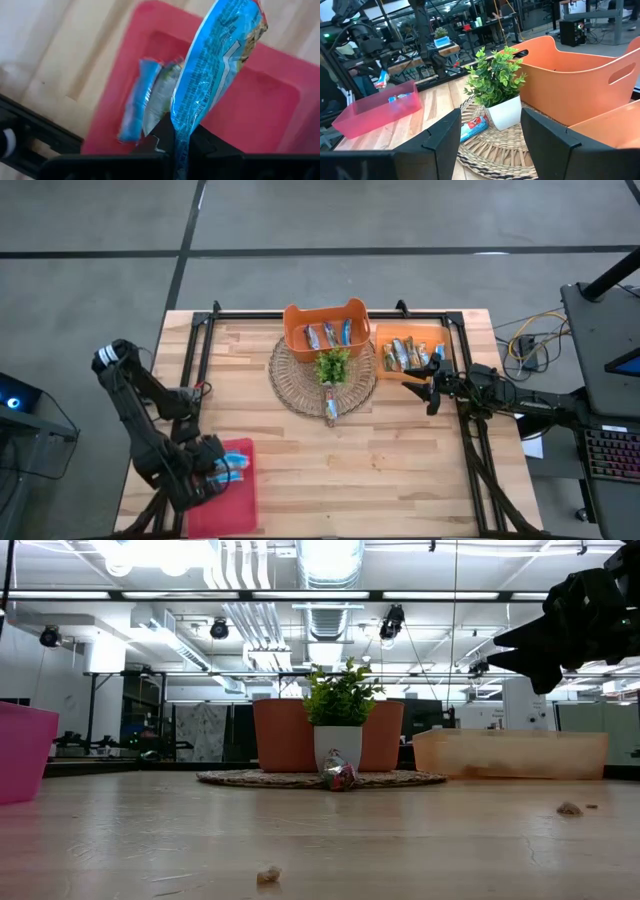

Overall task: Pick and place Granola Bars by type
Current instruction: Put the red granola bar into the pink bin

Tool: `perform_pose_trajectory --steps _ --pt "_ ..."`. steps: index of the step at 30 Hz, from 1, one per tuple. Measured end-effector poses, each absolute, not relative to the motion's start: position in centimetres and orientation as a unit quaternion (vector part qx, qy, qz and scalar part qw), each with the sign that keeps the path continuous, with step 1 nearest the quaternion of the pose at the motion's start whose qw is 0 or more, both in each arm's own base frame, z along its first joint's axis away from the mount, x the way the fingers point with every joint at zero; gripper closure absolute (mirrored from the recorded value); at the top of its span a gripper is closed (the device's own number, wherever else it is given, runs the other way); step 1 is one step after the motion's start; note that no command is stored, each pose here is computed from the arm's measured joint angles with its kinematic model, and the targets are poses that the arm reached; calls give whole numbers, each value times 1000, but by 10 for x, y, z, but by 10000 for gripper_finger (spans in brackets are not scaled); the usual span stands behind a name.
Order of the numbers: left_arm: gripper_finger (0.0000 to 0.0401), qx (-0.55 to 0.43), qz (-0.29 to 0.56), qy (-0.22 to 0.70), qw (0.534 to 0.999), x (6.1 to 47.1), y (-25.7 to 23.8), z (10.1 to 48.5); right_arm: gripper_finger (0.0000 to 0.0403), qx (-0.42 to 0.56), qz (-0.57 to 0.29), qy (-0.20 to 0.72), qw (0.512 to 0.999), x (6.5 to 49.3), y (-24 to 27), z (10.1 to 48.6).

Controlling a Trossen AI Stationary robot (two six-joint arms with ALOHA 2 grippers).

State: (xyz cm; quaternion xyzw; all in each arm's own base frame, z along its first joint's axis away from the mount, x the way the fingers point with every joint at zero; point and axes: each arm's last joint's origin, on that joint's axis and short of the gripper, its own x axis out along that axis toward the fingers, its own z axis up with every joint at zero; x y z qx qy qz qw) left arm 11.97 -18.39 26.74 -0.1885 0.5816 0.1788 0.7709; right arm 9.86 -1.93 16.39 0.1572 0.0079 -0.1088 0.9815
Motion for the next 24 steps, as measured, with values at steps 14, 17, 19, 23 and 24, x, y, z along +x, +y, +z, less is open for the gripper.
perform_pose_trajectory --steps 14,17,19,23,24 --pt "401 -244 179 601 740 121 -228 234 207 157 -109 8 982 99 -19 164" --pt "401 -254 195 612 723 120 -229 222 207 157 -109 8 982 99 -19 164" --pt "401 -261 194 613 720 119 -230 216 207 157 -109 8 982 99 -19 164" --pt "401 -283 178 610 718 120 -231 203 207 157 -109 8 982 99 -19 164" --pt "401 -288 174 609 718 120 -231 199 207 157 -109 8 982 99 -19 164"
